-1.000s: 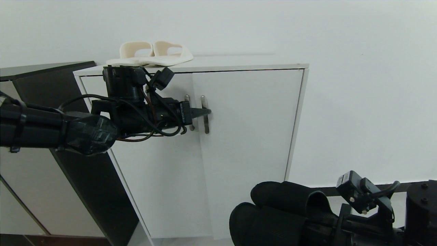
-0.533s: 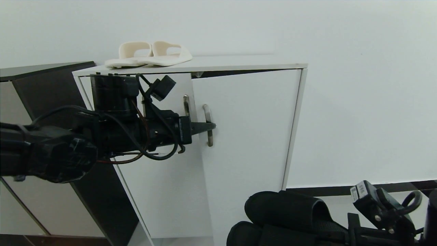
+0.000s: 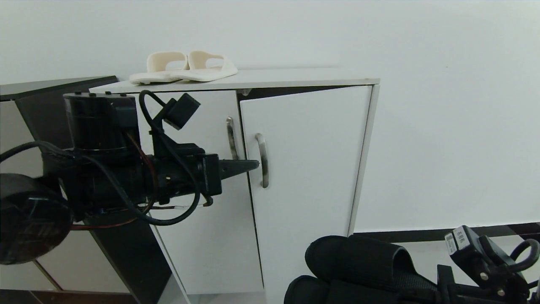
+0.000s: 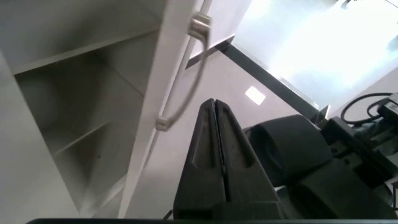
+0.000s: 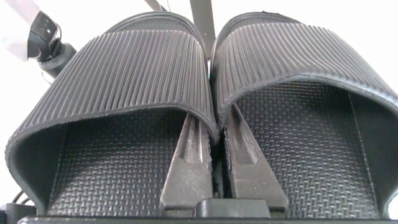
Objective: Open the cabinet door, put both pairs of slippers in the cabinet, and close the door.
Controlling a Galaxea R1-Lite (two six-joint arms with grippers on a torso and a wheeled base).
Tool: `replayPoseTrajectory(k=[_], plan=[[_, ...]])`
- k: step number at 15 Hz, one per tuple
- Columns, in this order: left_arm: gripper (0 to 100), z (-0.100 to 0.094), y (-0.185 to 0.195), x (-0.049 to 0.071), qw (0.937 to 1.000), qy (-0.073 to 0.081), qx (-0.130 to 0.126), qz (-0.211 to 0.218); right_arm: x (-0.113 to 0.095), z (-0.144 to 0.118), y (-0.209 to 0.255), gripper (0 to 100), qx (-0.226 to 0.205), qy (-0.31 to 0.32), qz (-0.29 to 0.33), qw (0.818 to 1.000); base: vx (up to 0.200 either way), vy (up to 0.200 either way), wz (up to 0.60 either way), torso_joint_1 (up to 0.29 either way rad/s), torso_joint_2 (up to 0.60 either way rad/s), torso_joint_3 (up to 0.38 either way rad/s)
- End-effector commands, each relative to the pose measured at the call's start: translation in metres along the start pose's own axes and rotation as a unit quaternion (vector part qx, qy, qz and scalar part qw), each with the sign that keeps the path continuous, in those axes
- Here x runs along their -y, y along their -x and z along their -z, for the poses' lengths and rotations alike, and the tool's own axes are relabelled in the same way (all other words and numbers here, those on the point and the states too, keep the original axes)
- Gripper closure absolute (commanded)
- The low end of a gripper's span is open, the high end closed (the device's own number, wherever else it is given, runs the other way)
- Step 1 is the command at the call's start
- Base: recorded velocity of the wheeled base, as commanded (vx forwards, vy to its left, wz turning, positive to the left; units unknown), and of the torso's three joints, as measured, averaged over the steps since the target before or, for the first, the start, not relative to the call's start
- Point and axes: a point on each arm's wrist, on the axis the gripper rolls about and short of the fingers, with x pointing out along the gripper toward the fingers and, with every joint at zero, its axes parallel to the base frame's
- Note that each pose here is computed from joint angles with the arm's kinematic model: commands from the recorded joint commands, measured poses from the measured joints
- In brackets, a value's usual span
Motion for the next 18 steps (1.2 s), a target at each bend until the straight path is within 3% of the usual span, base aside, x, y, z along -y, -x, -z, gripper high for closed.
replayPoseTrajectory(k=[1, 3, 4, 5, 8, 9, 11, 13, 15, 18], plan=[[100, -0.003, 0.031, 0.02, 0.9994, -0.016, 0.031, -0.006, 0.0, 0.0, 0.0, 100, 0.001, 0.001, 0.0, 1.0, 0.0, 0.0, 0.0, 0.0, 0.0, 0.0], [100, -0.009, 0.051, 0.028, 0.9978, -0.028, 0.058, -0.018, 0.0, 0.0, 0.0, 100, 0.0, 0.001, 0.0, 1.0, 0.0, 0.0, 0.0, 0.0, 0.0, 0.0], [100, -0.01, 0.051, 0.028, 0.9976, -0.029, 0.059, -0.02, 0.0, 0.0, 0.0, 100, 0.001, 0.001, 0.0, 1.0, 0.0, 0.0, 0.0, 0.0, 0.0, 0.0], [100, -0.021, 0.057, 0.017, 0.9952, -0.031, 0.079, -0.048, 0.0, -0.001, 0.001, 100, 0.002, 0.001, -0.001, 1.0, 0.0, 0.0, 0.0, 0.0, 0.0, 0.0], [100, -0.04, 0.037, -0.008, 0.9953, -0.003, 0.067, -0.07, 0.0, 0.0, 0.001, 100, 0.001, 0.001, -0.001, 1.0, 0.0, 0.0, 0.0, 0.0, 0.0, 0.0], [100, -0.041, 0.035, -0.01, 0.9954, -0.003, 0.066, -0.069, 0.0, -0.001, 0.001, 100, 0.002, 0.001, -0.001, 1.0, 0.0, 0.0, 0.0, 0.0, 0.0, 0.0], [100, -0.047, 0.0, -0.038, 0.9958, 0.009, 0.053, -0.074, 0.0, -0.001, 0.001, 100, 0.002, 0.001, -0.001, 1.0, 0.0, 0.0, 0.0, 0.0, 0.0, 0.0], [100, -0.048, -0.02, -0.054, 0.9959, 0.01, 0.05, -0.074, 0.0, 0.0, 0.001, 100, 0.001, 0.001, 0.0, 1.0, 0.0, 0.0, 0.0, 0.0, 0.0, 0.0], [100, -0.046, -0.034, -0.067, 0.996, 0.012, 0.047, -0.075, 0.0, 0.0, 0.001, 100, 0.002, 0.001, 0.001, 1.0, 0.0, 0.0, 0.0, 0.0, 0.0, 0.0], [100, -0.044, -0.04, -0.071, 0.9961, 0.013, 0.045, -0.075, 0.0, 0.0, 0.001, 100, 0.001, 0.0, 0.0, 1.0, 0.0, 0.0, 0.0, 0.0, 0.0, 0.0]])
